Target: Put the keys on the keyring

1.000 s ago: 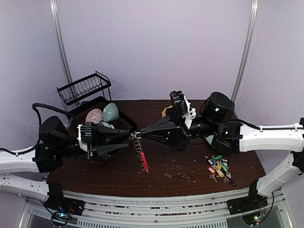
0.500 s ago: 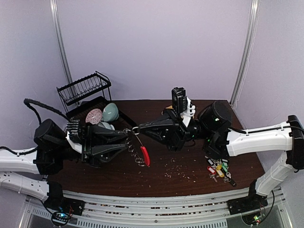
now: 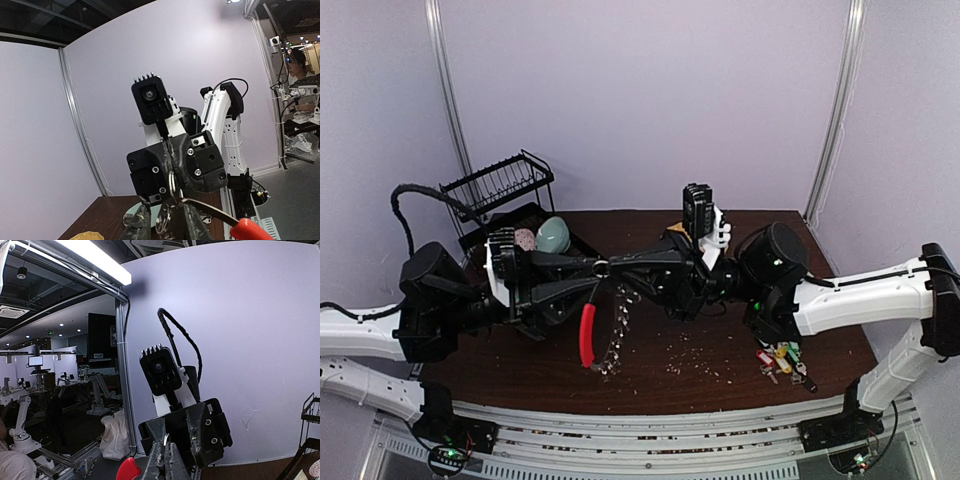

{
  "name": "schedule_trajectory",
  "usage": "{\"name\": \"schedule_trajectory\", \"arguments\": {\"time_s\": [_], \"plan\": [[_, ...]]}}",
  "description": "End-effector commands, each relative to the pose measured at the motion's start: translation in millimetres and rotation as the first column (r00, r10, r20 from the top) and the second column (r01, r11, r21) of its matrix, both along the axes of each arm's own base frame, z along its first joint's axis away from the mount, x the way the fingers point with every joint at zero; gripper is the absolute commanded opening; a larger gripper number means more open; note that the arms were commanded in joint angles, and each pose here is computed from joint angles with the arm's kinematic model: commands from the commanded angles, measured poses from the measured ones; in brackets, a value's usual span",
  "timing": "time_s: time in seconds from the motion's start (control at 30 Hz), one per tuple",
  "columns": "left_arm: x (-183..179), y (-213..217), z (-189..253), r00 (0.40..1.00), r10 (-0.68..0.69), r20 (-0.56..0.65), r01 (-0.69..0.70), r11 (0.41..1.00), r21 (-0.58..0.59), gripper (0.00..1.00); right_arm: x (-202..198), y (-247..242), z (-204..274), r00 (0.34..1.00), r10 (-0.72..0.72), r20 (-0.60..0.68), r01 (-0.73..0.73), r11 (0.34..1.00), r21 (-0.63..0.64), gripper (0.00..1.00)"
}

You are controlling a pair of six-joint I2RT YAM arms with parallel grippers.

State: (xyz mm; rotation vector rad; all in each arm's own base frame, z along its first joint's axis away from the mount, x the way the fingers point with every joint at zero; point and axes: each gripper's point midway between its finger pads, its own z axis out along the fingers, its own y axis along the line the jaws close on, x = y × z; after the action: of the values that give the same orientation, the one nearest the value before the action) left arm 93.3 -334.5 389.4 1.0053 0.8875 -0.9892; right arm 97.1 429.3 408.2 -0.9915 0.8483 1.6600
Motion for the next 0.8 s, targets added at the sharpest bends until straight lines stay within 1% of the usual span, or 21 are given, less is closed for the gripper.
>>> {"name": "schedule_trajectory", "arguments": {"time_s": [0.0, 0.1, 0.17, 0.27, 0.33, 0.37, 0.4, 0.53, 0.6, 0.73, 0.77], "plan": [[-1, 2, 20, 1.000, -0.006, -0.001, 0.006, 0.998, -0.058, 0.22, 1, -2, 4, 1.000, -0.028, 0.004, 0.028, 0.999, 0.022, 0.00], [-13, -1, 19, 0.997, -0.072, 0.033, 0.074, 0.996, -0.049, 0.21, 6, -1, 2, 0.998, -0.060, 0.006, 0.060, 0.998, 0.015, 0.00], [-14, -1, 19, 0.996, -0.077, 0.033, 0.079, 0.996, -0.053, 0.21, 8, 0, 0, 0.997, -0.076, 0.010, 0.076, 0.997, 0.005, 0.00], [-11, 0, 22, 0.998, -0.062, 0.027, 0.064, 0.996, -0.066, 0.10, 8, 2, -4, 0.997, -0.076, 0.022, 0.077, 0.997, -0.007, 0.00], [-10, 1, 23, 0.998, -0.055, 0.027, 0.057, 0.996, -0.072, 0.06, 6, 3, -6, 0.997, -0.066, 0.026, 0.067, 0.998, -0.012, 0.00], [-10, 1, 23, 0.998, -0.053, 0.028, 0.055, 0.996, -0.073, 0.01, 6, 3, -7, 0.997, -0.067, 0.025, 0.067, 0.998, -0.017, 0.00], [-10, 2, 23, 0.998, -0.050, 0.029, 0.052, 0.996, -0.075, 0.00, 6, 3, -7, 0.997, -0.067, 0.026, 0.068, 0.998, -0.018, 0.00], [-8, 4, 20, 0.999, -0.032, 0.031, 0.034, 0.996, -0.077, 0.00, 4, 0, -7, 0.997, -0.066, 0.039, 0.067, 0.998, -0.017, 0.00], [-8, 8, 21, 0.999, -0.021, 0.046, 0.025, 0.996, -0.086, 0.00, 3, 3, -14, 0.996, -0.065, 0.059, 0.068, 0.997, -0.047, 0.00], [7, 21, 23, 0.994, 0.096, 0.044, -0.092, 0.991, -0.095, 0.00, 5, 5, -27, 0.992, -0.069, 0.110, 0.081, 0.991, -0.111, 0.00], [9, 24, 23, 0.992, 0.119, 0.045, -0.115, 0.989, -0.094, 0.00, 7, 7, -31, 0.990, -0.076, 0.119, 0.091, 0.987, -0.130, 0.03]]}}
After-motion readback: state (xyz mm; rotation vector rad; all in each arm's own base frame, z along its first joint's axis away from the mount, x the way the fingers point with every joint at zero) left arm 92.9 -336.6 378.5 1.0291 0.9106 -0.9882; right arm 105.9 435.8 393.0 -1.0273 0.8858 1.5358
